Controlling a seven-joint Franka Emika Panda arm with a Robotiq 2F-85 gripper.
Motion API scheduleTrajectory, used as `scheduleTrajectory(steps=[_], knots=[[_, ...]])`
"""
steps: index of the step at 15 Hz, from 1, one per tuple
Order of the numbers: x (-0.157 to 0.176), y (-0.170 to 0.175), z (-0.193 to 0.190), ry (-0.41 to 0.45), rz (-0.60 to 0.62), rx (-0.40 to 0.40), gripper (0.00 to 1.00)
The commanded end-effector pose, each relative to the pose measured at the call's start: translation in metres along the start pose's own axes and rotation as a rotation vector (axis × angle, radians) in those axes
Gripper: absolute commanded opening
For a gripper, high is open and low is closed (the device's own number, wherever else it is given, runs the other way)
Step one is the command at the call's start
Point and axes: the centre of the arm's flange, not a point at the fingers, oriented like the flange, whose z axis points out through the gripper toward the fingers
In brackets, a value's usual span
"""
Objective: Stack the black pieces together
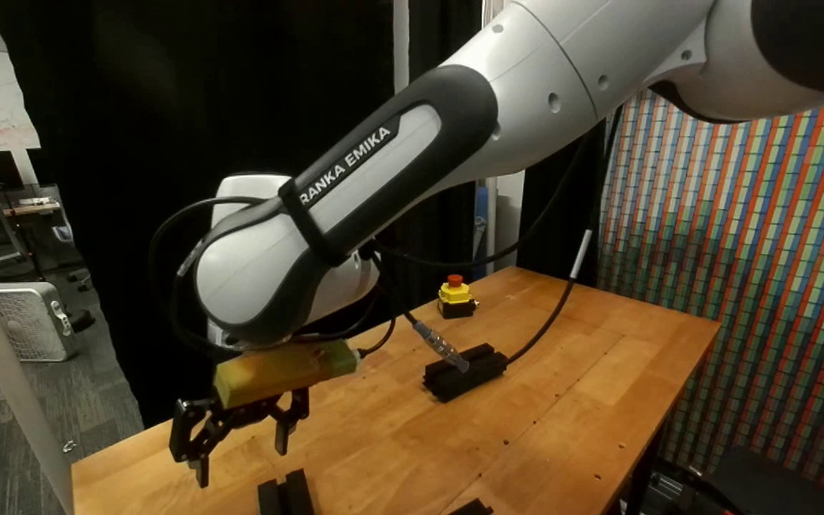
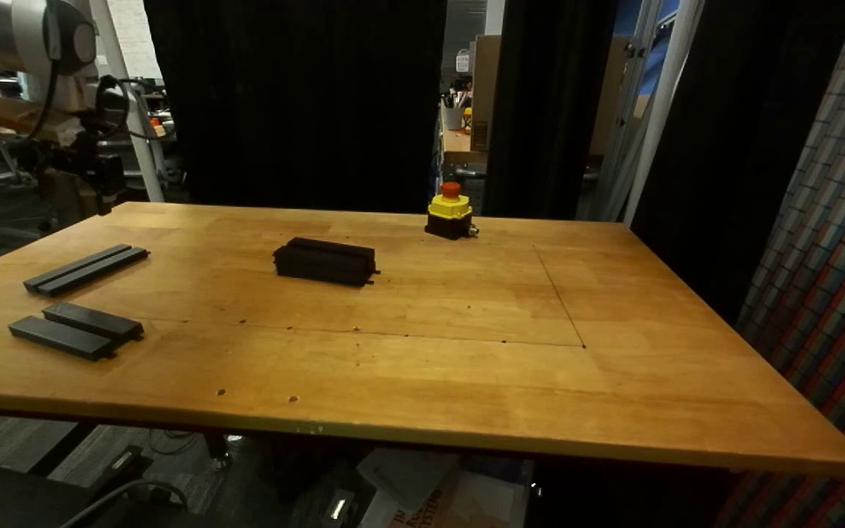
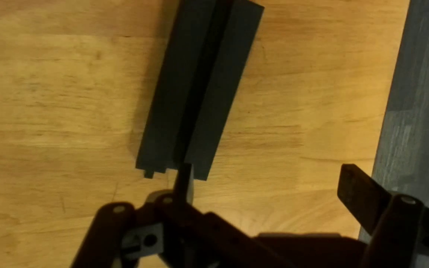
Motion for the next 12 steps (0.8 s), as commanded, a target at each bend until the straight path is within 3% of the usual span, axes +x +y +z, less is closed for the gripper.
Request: scheduleTrajectory(steps=[1,7,9,12], knots=[[0.007,-0.027,0.014,0.105,0.162,-0.045,1.0],[-0.001,-0.024,0.023,0.238,0.339,-0.273,1.0],[-0.003,-0.018,0.021,0.219,0.372,-0.31,1.0],[-0.008,-0.018,0.027,0.121,0.352,-0.297,1.0]])
